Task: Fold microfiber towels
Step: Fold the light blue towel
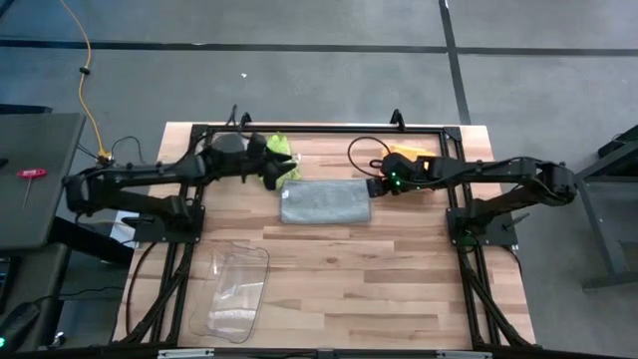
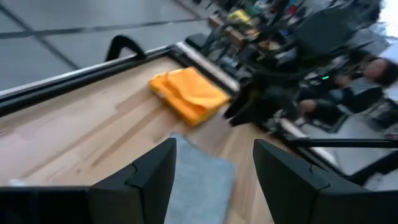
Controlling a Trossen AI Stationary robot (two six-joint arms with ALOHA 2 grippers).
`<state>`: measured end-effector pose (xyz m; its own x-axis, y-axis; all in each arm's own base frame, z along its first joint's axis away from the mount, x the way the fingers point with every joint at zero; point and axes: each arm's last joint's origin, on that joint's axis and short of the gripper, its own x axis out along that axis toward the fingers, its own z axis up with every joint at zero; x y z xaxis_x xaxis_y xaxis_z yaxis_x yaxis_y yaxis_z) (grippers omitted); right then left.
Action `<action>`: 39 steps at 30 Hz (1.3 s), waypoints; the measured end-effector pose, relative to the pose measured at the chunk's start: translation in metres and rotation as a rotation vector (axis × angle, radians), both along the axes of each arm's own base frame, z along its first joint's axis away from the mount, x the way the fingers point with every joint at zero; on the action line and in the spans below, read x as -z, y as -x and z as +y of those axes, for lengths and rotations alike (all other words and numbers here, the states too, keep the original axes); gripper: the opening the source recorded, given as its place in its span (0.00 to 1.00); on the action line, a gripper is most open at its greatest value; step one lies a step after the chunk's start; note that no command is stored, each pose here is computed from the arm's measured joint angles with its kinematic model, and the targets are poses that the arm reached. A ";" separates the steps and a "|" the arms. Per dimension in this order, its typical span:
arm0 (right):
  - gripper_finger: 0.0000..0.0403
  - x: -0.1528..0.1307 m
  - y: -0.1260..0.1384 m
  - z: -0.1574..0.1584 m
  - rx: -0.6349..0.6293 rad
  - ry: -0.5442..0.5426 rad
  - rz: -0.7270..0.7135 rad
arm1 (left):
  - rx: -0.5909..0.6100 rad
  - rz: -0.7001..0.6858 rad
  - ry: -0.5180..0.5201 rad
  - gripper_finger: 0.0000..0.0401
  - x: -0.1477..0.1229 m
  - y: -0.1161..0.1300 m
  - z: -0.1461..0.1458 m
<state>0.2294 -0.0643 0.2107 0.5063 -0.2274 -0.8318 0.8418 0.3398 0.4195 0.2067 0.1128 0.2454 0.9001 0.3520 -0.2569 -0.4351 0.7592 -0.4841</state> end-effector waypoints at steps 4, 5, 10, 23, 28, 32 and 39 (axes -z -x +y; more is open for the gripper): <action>0.46 0.017 -0.005 -0.001 0.030 -0.076 0.082 | 0.015 -0.015 0.001 0.51 0.002 0.008 -0.007; 0.46 0.024 -0.007 -0.001 0.038 -0.090 0.106 | 0.019 -0.018 0.000 0.51 0.002 0.009 -0.009; 0.46 0.050 -0.026 -0.007 0.042 -0.133 0.105 | 0.038 -0.023 -0.003 0.50 0.001 0.007 -0.013; 0.46 0.075 -0.049 -0.006 0.128 -0.206 0.148 | 0.043 0.036 0.001 0.50 0.006 0.007 -0.016; 0.42 0.079 -0.050 -0.005 0.164 -0.215 0.161 | 0.049 0.052 -0.028 0.50 0.007 0.007 -0.016; 0.29 0.087 -0.052 -0.004 0.192 -0.212 0.189 | 0.048 0.063 -0.031 0.50 0.008 0.008 -0.016; 0.03 0.091 -0.053 -0.002 0.222 -0.181 0.190 | -0.002 0.077 -0.039 0.50 0.008 0.008 -0.014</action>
